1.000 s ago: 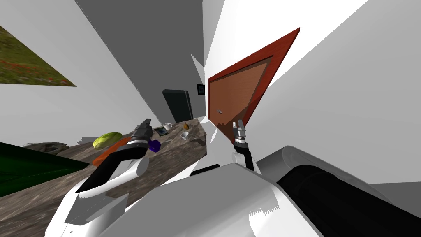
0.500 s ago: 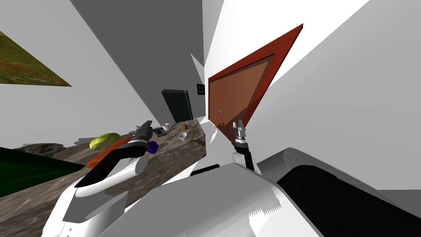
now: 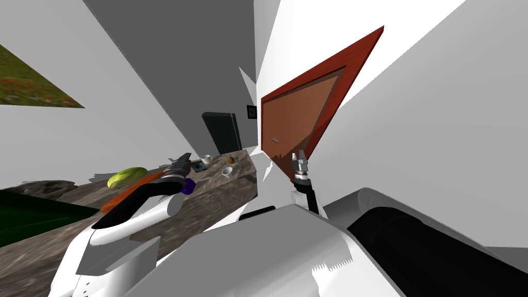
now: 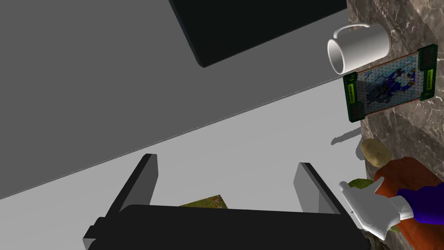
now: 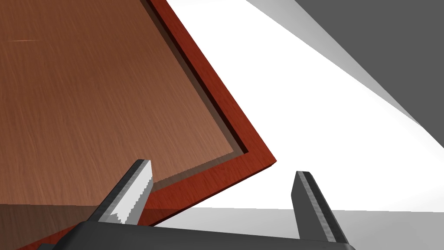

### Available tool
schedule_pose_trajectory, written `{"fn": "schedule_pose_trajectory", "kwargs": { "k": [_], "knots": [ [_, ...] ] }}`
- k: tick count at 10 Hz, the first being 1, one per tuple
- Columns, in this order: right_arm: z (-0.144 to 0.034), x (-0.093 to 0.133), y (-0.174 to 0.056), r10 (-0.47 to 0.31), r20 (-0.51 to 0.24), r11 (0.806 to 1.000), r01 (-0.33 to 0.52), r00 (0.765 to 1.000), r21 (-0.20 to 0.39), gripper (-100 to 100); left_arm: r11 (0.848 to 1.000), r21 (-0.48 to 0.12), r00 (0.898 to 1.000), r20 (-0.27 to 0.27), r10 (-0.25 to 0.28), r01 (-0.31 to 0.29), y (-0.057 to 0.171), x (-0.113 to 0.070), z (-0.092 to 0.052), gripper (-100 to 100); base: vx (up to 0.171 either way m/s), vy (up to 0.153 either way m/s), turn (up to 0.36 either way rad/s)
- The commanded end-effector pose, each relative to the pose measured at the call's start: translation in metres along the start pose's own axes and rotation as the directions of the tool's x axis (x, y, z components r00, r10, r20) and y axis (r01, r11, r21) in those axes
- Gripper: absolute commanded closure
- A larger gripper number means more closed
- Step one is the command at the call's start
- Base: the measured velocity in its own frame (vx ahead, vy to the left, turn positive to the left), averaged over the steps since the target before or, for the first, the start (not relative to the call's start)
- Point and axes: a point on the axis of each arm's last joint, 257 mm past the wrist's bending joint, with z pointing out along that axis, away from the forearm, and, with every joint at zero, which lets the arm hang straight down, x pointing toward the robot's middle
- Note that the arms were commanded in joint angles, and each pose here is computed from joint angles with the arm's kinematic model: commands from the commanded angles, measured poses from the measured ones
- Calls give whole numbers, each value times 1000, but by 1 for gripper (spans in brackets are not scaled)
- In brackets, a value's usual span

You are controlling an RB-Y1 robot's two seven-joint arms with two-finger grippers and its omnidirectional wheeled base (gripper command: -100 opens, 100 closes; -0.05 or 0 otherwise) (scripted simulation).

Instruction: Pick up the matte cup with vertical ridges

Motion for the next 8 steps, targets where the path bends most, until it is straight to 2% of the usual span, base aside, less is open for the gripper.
{"fn": "schedule_pose_trajectory", "kwargs": {
  "k": [1,2,8],
  "knots": [
    [0,0,0,0,0,1000,0,1000,0,0,999,-39,1000,-12,2,-2,8,3,1,-100,19,-22,2],
    [0,0,0,0,0,1000,0,1000,0,0,999,-42,1000,-14,2,-3,9,3,1,-100,0,0,0],
    [0,0,0,0,0,1000,0,1000,0,0,986,-167,999,-47,21,-28,35,6,2,-100,26,-37,8]
  ]
}}
